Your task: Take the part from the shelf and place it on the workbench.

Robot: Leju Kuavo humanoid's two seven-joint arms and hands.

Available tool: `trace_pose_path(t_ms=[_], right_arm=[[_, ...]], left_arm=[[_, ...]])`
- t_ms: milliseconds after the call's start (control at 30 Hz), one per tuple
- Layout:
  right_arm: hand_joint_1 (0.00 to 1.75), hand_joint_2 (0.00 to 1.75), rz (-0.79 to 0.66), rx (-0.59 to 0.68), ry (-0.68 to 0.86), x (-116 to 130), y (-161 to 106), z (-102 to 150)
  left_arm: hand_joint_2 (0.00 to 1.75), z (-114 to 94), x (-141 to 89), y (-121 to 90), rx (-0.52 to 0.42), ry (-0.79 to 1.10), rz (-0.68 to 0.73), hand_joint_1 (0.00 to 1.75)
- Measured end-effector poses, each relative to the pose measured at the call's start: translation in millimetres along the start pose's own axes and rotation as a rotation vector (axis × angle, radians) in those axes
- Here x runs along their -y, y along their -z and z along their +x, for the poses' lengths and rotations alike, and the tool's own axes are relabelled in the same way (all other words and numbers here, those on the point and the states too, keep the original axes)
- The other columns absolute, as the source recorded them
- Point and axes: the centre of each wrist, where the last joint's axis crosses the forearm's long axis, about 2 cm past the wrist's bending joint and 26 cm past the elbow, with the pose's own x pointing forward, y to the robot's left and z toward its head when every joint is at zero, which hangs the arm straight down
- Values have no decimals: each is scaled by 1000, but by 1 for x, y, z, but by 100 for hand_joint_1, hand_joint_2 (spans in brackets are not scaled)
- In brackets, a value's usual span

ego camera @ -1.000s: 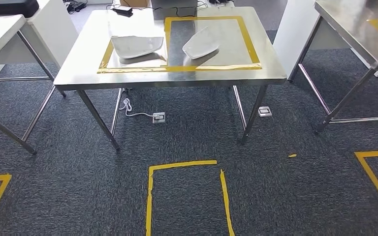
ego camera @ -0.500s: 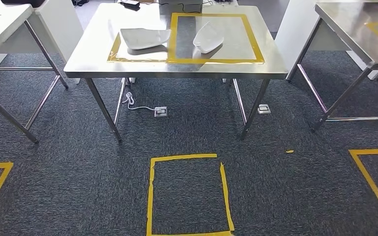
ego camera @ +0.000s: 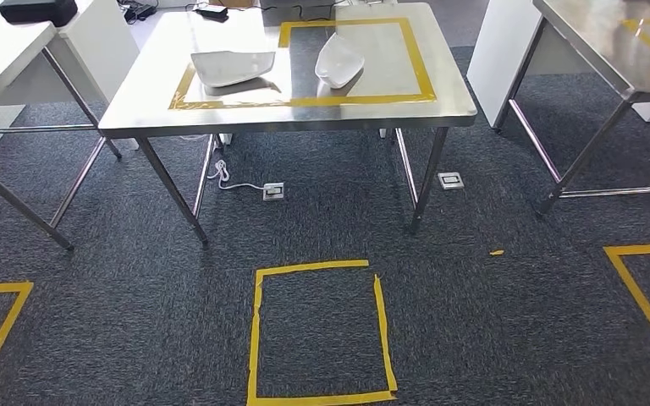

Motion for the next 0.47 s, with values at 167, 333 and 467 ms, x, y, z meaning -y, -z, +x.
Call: trace_pose_path(t_ms=[167,333,467], right_arm=[[0,175,8,-24,-17,-4,0,-3],[0,175,15,-20,-23,-5,-1,-10],[0,175,17,-5,-24,-4,-1,-14]], left_arm=[[175,-3,-1,0,-9,21,2,0],[175,-13,-9,0,-14,17,15,0],[175,-18,-15,0,-12,14,26,0]])
